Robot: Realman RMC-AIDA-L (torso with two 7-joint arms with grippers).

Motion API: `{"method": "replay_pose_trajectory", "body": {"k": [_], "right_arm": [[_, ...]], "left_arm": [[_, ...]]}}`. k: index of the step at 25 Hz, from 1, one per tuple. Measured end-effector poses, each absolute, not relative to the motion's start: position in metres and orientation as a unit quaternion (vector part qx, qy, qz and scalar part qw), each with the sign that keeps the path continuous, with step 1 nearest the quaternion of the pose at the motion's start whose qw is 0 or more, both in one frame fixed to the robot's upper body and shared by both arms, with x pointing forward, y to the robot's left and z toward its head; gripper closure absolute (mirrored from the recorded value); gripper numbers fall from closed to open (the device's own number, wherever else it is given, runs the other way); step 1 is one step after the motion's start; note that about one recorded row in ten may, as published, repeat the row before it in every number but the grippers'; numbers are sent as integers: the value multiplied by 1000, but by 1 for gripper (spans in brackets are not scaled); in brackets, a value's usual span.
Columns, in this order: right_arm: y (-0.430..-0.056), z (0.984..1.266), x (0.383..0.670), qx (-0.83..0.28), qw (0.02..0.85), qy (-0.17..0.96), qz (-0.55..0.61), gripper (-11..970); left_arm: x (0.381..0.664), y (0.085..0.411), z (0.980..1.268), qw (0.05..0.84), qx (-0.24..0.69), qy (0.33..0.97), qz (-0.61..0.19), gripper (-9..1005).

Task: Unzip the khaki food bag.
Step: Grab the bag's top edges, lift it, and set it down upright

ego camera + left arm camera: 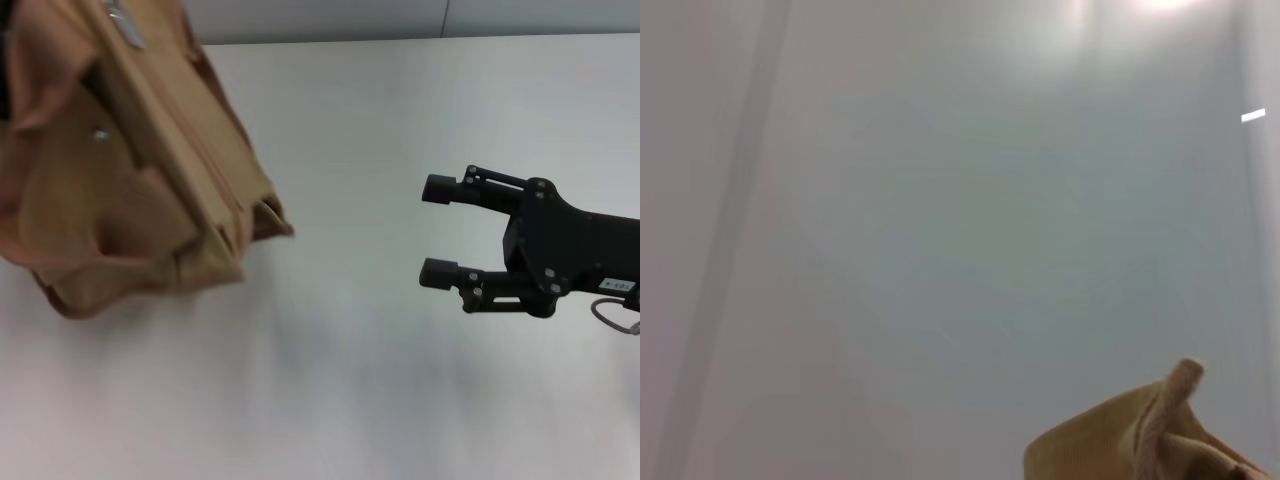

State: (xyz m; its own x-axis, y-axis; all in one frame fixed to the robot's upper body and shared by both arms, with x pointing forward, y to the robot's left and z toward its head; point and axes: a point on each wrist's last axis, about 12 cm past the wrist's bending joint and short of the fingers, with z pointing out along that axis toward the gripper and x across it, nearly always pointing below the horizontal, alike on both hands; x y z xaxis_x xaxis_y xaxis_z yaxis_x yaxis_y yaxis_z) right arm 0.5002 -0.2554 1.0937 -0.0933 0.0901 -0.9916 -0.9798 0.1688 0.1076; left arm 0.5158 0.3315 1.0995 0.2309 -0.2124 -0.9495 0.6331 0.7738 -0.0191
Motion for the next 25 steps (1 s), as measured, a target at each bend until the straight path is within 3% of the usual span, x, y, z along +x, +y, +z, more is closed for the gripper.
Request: {"method": "replay_pose_trajectory", "body": {"k": [4,8,13,25], "right_arm": [[-253,1086,500,-380,572,543,483,118],[-251,1073,496,-343,630,542,437,118],[-242,1052,482,-323,695,534,357,118],[-197,1021,459,-343,730,552,212,119]], "left_arm": [[505,286,1078,734,269,541,-311,928],[491,263,1055,723,297,546,-302,928],[482,248,1045,721,308,545,-297,928],[483,230,1044,718,311,539,-311,928]]}}
